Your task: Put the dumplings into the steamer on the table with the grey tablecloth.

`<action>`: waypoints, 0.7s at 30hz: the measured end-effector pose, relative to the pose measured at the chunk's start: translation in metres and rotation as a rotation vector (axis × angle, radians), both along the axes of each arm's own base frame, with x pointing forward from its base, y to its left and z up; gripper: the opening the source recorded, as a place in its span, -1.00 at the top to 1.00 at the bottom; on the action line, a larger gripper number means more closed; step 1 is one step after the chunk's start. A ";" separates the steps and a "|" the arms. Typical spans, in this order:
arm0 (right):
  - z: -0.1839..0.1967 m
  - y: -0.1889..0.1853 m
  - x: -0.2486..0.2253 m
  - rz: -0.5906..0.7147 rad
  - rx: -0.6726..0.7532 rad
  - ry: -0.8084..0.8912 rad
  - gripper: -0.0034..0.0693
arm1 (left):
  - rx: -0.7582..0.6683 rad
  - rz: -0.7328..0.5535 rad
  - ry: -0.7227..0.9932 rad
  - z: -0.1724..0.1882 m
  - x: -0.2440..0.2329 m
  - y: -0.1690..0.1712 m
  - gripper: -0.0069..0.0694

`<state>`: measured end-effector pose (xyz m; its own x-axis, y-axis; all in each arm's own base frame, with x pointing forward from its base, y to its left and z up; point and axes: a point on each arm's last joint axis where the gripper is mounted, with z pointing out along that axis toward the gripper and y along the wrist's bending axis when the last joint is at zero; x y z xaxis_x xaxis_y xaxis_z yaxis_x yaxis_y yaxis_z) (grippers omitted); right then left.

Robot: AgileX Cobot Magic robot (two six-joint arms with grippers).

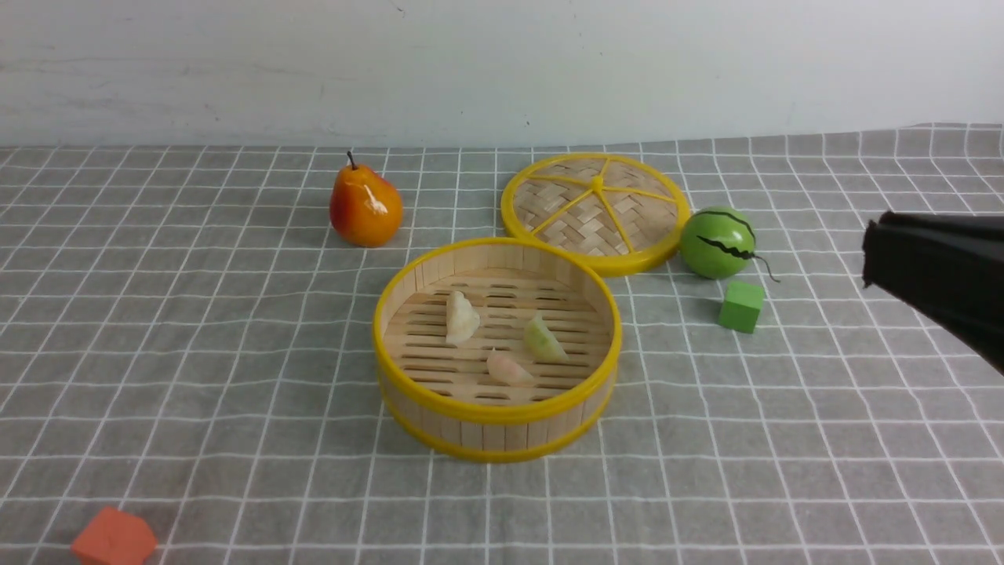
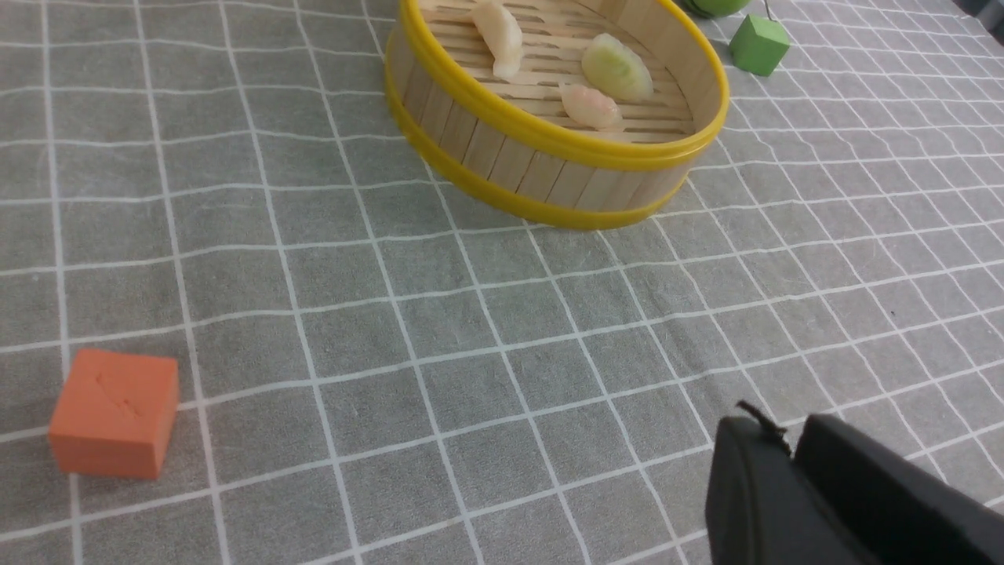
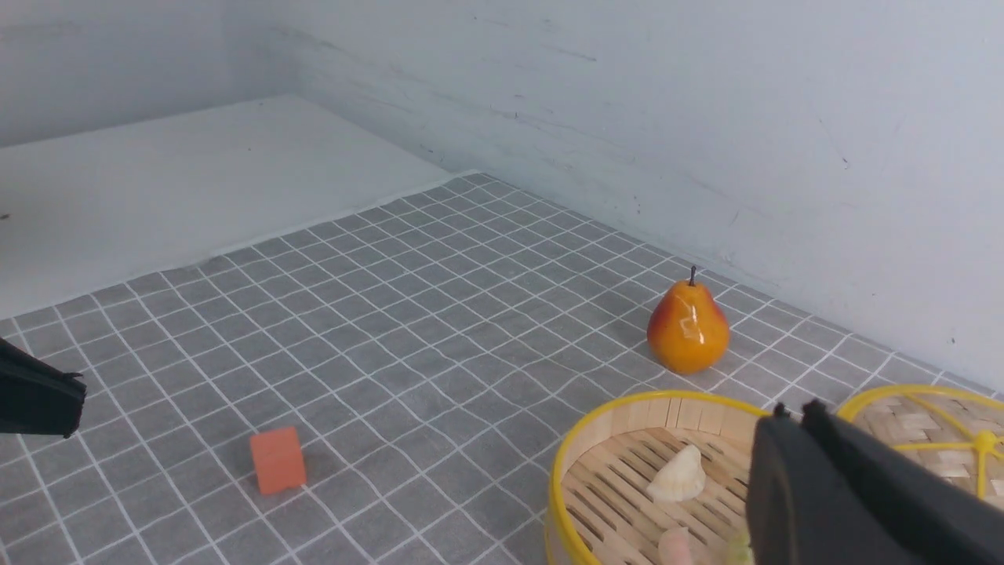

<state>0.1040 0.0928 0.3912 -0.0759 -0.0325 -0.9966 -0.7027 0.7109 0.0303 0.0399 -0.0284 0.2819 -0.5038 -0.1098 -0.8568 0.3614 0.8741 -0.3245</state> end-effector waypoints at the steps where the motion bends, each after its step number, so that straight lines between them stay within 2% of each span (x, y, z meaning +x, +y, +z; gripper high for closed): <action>1: 0.000 0.000 0.000 0.000 0.000 0.000 0.89 | 0.000 0.000 0.000 0.000 0.000 0.000 0.63; 8: 0.000 0.000 0.000 0.001 -0.002 -0.001 0.88 | 0.001 0.000 0.000 0.000 0.000 0.000 0.62; 15: -0.006 -0.001 0.003 -0.027 -0.052 -0.042 0.97 | 0.001 0.001 -0.001 0.000 0.000 0.000 0.62; 21: -0.063 -0.017 0.003 -0.159 0.004 -0.036 0.97 | 0.002 0.001 -0.001 0.000 0.000 0.000 0.60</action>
<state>0.1070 0.0760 0.3287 -0.0440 -0.0188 -0.9989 -0.5823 0.8129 0.0104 0.0400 -0.0282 0.2819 -0.5027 -0.1081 -0.8577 0.3611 0.8752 -0.3219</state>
